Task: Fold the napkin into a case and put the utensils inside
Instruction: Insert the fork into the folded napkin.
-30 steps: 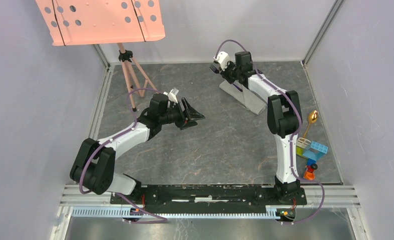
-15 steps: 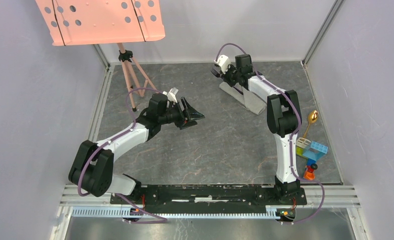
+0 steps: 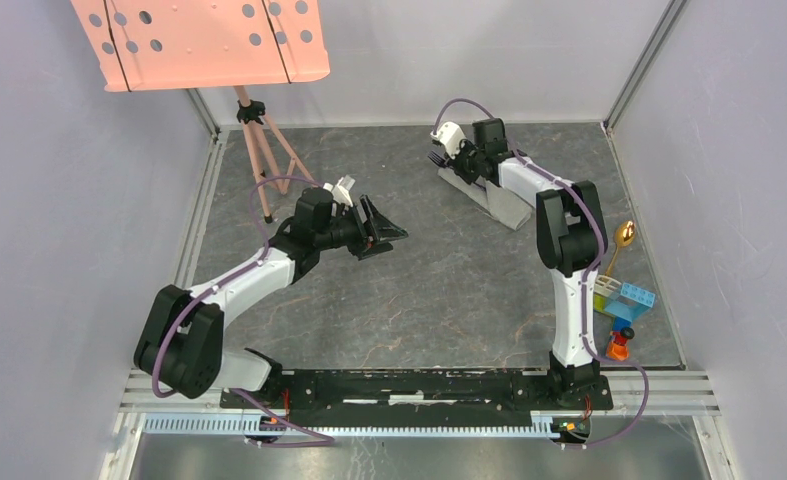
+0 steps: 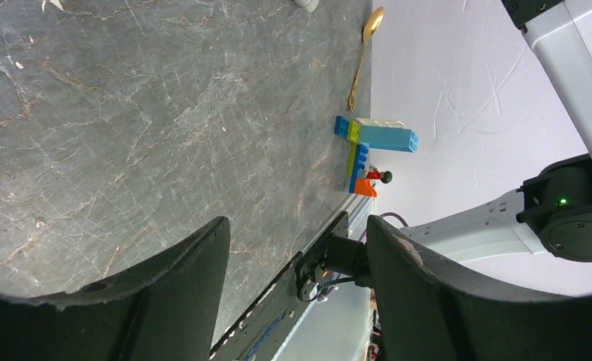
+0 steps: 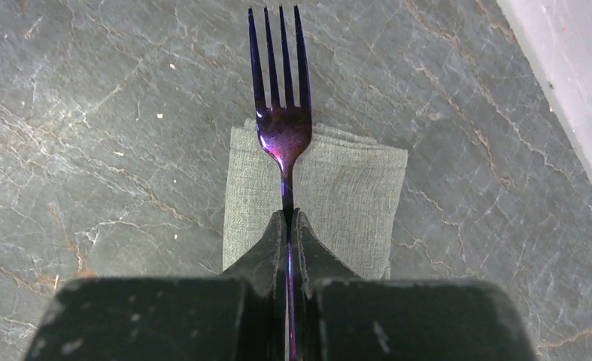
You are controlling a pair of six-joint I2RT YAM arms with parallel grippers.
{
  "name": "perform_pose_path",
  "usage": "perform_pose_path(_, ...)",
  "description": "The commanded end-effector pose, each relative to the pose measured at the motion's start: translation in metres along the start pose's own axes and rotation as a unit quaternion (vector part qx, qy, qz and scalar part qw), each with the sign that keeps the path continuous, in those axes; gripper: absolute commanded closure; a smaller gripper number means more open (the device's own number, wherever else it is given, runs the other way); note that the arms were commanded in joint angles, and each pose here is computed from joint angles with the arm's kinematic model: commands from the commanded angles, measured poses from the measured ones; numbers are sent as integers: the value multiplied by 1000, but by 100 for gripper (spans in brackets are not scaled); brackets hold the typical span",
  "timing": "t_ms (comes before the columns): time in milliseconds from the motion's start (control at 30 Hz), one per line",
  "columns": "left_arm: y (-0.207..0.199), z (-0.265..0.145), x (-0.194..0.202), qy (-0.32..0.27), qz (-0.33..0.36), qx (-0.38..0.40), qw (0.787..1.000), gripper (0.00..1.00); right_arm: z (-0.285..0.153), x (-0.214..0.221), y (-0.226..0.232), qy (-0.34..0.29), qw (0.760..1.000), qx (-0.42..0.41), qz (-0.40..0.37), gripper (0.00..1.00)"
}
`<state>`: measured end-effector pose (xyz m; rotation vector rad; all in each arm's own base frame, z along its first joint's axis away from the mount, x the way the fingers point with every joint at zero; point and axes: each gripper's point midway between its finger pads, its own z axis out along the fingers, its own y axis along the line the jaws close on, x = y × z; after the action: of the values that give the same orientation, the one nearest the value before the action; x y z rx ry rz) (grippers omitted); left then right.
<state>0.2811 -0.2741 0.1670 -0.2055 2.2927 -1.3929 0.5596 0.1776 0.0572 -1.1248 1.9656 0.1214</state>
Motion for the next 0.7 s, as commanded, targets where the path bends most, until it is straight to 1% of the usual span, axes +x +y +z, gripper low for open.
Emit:
perform_pose_path(0,-7,-7,2,-2,31,16,999,26,-25,-15,-15,-7,999,28,-14,100)
perform_pose_path(533,-6,-9,6,3,33,19,999,26,-45,5,-15,-14,999,40,30,100)
perform_pose_path(667,-6,-8,7,6,33,21,999,26,-51,14,-21,0,998,53,40,100)
